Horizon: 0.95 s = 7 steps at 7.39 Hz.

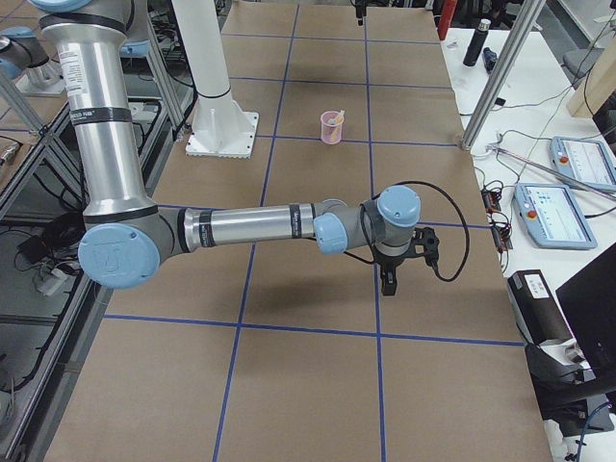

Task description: Collect pens into pen holder

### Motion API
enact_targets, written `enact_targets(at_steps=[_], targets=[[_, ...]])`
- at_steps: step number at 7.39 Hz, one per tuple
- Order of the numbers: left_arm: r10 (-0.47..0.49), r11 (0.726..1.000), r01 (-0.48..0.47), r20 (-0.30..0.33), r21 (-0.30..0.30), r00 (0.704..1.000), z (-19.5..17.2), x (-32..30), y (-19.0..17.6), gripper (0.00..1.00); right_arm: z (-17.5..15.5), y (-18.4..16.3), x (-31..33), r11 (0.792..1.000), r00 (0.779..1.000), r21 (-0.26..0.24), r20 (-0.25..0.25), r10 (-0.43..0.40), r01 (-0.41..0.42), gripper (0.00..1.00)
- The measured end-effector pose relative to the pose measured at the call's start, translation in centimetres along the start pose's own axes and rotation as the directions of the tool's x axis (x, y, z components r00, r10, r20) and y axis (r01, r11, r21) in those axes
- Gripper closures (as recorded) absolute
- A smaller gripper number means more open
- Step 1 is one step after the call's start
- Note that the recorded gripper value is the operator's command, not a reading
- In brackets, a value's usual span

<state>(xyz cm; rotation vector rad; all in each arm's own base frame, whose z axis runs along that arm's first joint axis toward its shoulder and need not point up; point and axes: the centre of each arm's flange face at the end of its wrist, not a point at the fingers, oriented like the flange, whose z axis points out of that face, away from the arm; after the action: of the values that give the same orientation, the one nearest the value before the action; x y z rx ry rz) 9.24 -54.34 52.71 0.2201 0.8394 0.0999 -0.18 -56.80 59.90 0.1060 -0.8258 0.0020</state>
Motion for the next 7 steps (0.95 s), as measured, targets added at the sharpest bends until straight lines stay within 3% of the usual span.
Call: enact_targets(at_steps=[2, 7], targets=[[-0.035, 0.998, 0.034, -0.004, -0.047, 0.999, -0.9, 0.8, -1.6, 0.01, 0.8, 0.2, 2.2, 0.999, 1.000, -0.011, -0.006, -0.031, 0.031, 0.00], [0.031, 0.997, -0.029, 0.028, -0.066, 0.999, -3.7, -2.9, -1.7, 0.01, 1.4, 0.4, 3.3, 0.999, 0.999, -0.021, -0.024, -0.029, 0.029, 0.00]])
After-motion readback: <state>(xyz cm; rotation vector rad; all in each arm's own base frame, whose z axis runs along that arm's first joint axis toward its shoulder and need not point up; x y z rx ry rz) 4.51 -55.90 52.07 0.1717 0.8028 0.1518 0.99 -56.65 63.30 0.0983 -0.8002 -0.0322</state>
